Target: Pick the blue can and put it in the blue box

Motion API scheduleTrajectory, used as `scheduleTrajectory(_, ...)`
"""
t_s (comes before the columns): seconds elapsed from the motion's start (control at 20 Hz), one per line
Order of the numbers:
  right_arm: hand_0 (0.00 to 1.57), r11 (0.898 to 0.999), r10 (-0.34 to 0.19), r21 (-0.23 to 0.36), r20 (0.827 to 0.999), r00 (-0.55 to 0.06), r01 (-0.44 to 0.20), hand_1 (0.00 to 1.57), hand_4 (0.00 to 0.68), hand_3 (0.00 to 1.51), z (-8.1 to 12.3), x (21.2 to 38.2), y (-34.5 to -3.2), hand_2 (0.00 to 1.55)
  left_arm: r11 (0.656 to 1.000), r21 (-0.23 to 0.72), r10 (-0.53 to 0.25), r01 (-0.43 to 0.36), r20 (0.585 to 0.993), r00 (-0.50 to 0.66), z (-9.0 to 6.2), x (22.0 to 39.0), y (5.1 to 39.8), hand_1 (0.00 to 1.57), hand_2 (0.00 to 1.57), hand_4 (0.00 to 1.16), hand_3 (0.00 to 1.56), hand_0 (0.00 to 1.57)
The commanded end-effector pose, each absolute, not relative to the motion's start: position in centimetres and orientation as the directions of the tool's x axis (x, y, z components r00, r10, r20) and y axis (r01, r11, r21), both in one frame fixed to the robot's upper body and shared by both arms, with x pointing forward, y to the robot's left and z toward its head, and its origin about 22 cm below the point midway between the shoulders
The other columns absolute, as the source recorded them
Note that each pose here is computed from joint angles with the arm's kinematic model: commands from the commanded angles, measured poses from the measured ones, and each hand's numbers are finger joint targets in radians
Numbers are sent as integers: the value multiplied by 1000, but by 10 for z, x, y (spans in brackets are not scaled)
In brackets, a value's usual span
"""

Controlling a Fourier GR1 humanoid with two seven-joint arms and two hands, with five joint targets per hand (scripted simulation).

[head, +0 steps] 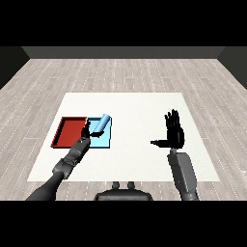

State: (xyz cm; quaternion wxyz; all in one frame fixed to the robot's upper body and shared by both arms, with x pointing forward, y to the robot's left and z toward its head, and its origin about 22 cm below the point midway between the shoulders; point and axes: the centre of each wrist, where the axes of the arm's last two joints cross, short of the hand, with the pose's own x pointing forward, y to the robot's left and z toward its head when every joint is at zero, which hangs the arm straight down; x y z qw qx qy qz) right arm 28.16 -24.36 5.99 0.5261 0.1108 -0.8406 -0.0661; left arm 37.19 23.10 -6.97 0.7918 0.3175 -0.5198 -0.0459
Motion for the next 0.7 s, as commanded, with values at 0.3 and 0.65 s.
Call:
scheduleTrajectory(0.3, 0, 974, -224, 187, 874, -431, -127, 0, 0, 0, 62, 280, -230, 0, 916, 198, -284, -349, 934, -216, -4, 410, 206, 0, 0, 0, 0, 0)
scheduleTrajectory(0.65, 0, 977, -198, 157, 914, -353, -142, 0, 0, 0, 38, 271, -250, 0, 995, -55, 84, 78, 896, -436, -13, 384, 185, 0, 0, 0, 0, 0)
